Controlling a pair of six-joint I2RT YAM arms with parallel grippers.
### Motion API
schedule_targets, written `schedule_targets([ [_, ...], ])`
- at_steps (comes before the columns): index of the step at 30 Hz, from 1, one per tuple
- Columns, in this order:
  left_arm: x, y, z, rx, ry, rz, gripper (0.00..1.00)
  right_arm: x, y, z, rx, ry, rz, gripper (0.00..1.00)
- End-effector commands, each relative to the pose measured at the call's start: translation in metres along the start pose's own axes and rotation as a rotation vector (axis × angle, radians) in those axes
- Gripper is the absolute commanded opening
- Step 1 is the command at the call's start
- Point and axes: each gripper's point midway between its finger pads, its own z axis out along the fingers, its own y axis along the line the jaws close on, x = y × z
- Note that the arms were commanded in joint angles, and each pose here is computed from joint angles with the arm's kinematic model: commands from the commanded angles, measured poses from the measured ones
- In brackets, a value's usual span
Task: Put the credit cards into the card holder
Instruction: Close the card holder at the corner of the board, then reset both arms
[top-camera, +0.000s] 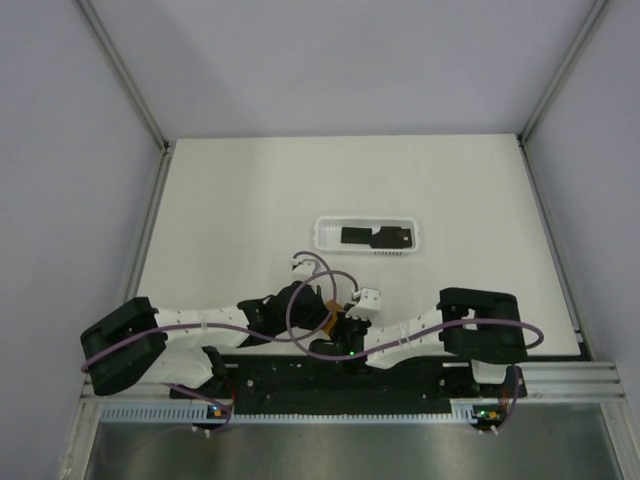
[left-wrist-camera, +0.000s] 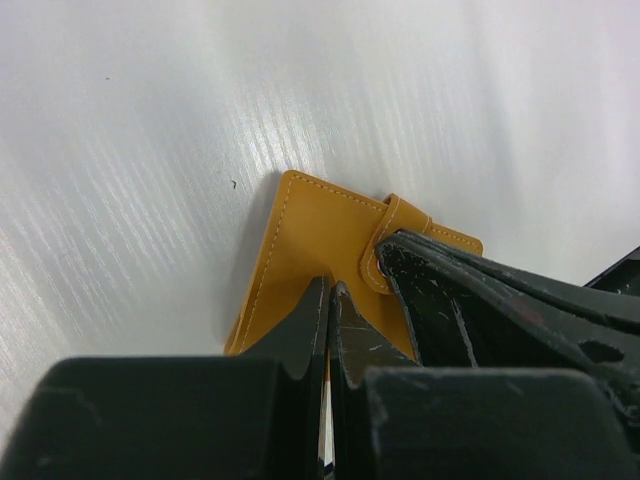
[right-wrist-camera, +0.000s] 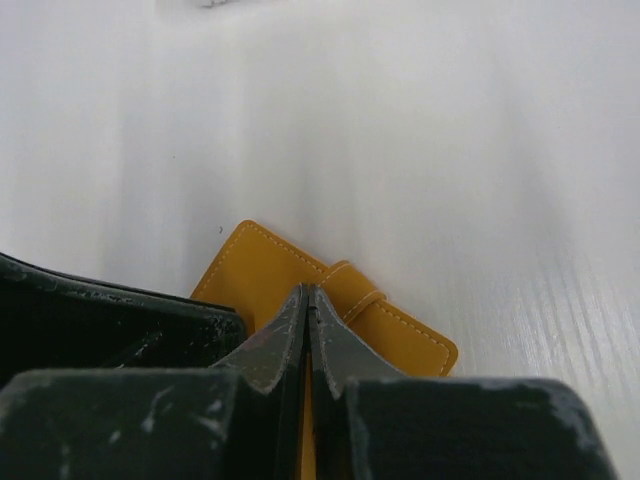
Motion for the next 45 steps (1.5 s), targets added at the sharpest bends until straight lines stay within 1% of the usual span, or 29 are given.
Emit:
schedule_targets([
  [1, 0.004, 0.004, -0.002, -0.002, 0.010, -0.004, 0.00, 0.097, -0.099, -0.032, 0.249, 0.361, -0.313, 0.00],
  [9, 0.006, 0.007, -0.003, -0.008, 0.014, -0.007, 0.00, 0.112, -0.106, -0.036, 0.289, 0.339, -0.347, 0.00],
  [11, 0.004, 0.006, -0.004, -0.006, 0.009, -0.004, 0.00, 0.103, -0.102, -0.037, 0.265, 0.321, -0.329, 0.00],
  [15, 0.000, 0.006, -0.006, -0.018, -0.004, 0.001, 0.00, 0.063, -0.078, -0.039, 0.144, 0.239, -0.337, 0.00],
  [20, -0.019, 0.000, -0.015, -0.029, -0.051, -0.001, 0.00, -0.006, -0.045, -0.048, 0.008, 0.164, -0.277, 0.12],
  [24, -0.041, 0.002, -0.029, -0.075, -0.107, 0.017, 0.00, -0.059, -0.034, -0.049, -0.044, 0.114, -0.223, 0.23],
  [26, -0.053, 0.001, -0.038, -0.085, -0.141, 0.024, 0.03, -0.080, -0.033, -0.048, -0.062, 0.105, -0.202, 0.31],
  [27, -0.058, 0.002, -0.041, -0.093, -0.153, 0.025, 0.05, -0.088, -0.032, -0.047, -0.077, 0.112, -0.186, 0.34],
  [29, -0.068, 0.002, -0.050, -0.097, -0.183, 0.025, 0.14, -0.095, -0.031, -0.046, -0.119, 0.139, -0.169, 0.40],
  [31, -0.075, 0.006, -0.059, -0.114, -0.207, 0.023, 0.25, -0.096, -0.026, -0.043, -0.199, 0.199, -0.153, 0.45],
  [32, -0.078, 0.011, -0.062, -0.131, -0.217, 0.023, 0.34, -0.092, -0.022, -0.041, -0.260, 0.235, -0.137, 0.48],
  [33, -0.080, 0.014, -0.066, -0.142, -0.228, 0.020, 0.45, -0.085, -0.017, -0.044, -0.333, 0.299, -0.131, 0.50],
  [35, -0.082, 0.027, -0.071, -0.186, -0.243, 0.010, 0.70, -0.083, -0.010, -0.047, -0.431, 0.338, -0.130, 0.54],
  [36, -0.082, 0.034, -0.074, -0.207, -0.247, 0.007, 0.76, -0.082, -0.008, -0.049, -0.465, 0.351, -0.151, 0.55],
  [37, -0.082, 0.041, -0.076, -0.231, -0.248, 0.001, 0.91, -0.081, -0.007, -0.050, -0.486, 0.361, -0.165, 0.57],
  [38, -0.082, 0.047, -0.078, -0.251, -0.250, -0.005, 0.97, -0.079, -0.005, -0.052, -0.512, 0.380, -0.188, 0.59],
  [39, -0.083, 0.052, -0.081, -0.263, -0.256, -0.010, 0.99, -0.075, -0.002, -0.055, -0.540, 0.404, -0.203, 0.62],
  [42, -0.081, 0.058, -0.084, -0.267, -0.257, -0.008, 0.99, -0.062, -0.001, -0.052, -0.556, 0.452, -0.232, 0.75],
  [45, -0.079, 0.063, -0.087, -0.283, -0.253, -0.007, 0.99, -0.050, -0.001, -0.049, -0.556, 0.481, -0.230, 0.81],
])
